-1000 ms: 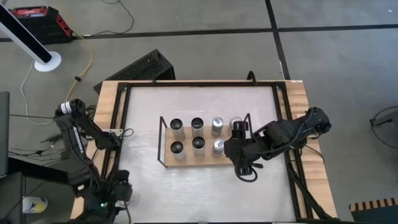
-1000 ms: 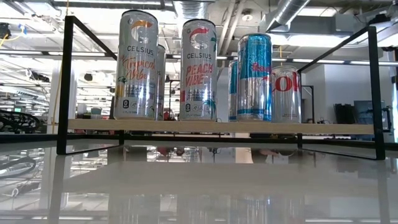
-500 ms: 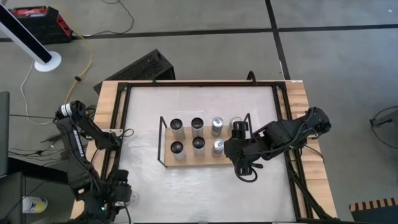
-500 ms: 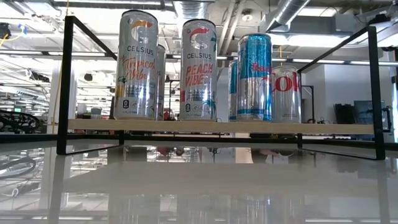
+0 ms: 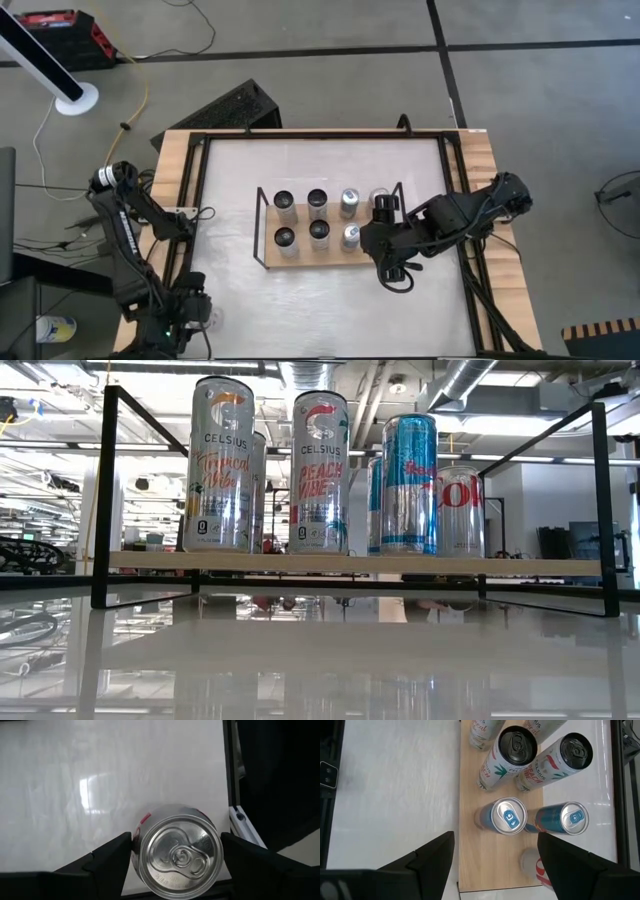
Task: Place canned beverage on shelf
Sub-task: Put the red-silver soda can on the shelf aligned with the other red-silver soda can
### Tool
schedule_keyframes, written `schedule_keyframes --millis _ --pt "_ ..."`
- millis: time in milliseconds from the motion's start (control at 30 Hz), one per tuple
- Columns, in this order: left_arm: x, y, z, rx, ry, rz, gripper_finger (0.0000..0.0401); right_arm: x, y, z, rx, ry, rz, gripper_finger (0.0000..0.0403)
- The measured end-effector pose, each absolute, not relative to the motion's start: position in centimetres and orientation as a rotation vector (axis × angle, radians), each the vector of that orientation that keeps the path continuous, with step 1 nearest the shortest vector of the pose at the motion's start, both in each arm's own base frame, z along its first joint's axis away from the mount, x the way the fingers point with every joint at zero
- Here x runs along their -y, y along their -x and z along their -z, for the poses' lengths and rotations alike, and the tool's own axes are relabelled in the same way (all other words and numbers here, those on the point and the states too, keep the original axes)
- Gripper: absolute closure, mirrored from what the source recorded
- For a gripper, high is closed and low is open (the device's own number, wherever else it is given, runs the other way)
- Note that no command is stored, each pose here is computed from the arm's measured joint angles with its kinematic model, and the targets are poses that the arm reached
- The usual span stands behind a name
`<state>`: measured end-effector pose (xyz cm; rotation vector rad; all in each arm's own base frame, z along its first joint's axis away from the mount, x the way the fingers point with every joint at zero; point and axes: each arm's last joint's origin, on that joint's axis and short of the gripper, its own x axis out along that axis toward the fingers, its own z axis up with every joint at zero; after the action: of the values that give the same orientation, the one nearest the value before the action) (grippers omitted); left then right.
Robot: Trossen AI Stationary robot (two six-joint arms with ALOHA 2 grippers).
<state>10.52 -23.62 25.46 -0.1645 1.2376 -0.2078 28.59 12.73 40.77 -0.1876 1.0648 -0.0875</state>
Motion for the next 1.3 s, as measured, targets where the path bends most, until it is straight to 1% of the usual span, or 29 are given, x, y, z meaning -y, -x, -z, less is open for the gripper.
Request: schedule_keyframes --millis 400,467,667,767,900,1133,1300 --pt "23.6 -10.4 -25.4 -1.270 0.181 0.212 0.0119 -12.7 -28.6 -40.8 -1.063 0.186 0.088 0.0093" --pt "23.7 -10.3 -25.4 -1.273 0.180 0.215 0.0127 -12.7 -28.6 -40.8 -1.063 0.187 0.088 0.0093" --pt "23.6 -10.5 -25.5 -1.274 0.139 0.254 0.0167 -12.7 -28.6 -40.8 -1.063 0.187 0.088 0.0093" --pt "23.5 -11.1 -25.8 -1.262 0.119 0.274 0.0168 -12.7 -28.6 -40.8 -1.063 0.187 0.088 0.0093" --pt "22.9 -12.7 -26.3 -1.224 0.055 0.297 0.0170 -12.7 -28.6 -40.8 -1.063 0.187 0.088 0.0093" --pt "20.5 -17.0 -27.4 -1.170 -0.025 0.334 0.0171 -12.7 -28.5 -40.7 -1.074 0.192 0.090 0.0093" --pt "18.6 -20.2 -29.3 -1.065 -0.097 0.421 0.0171 -12.5 -28.2 -40.6 -1.110 0.203 0.102 0.0093"
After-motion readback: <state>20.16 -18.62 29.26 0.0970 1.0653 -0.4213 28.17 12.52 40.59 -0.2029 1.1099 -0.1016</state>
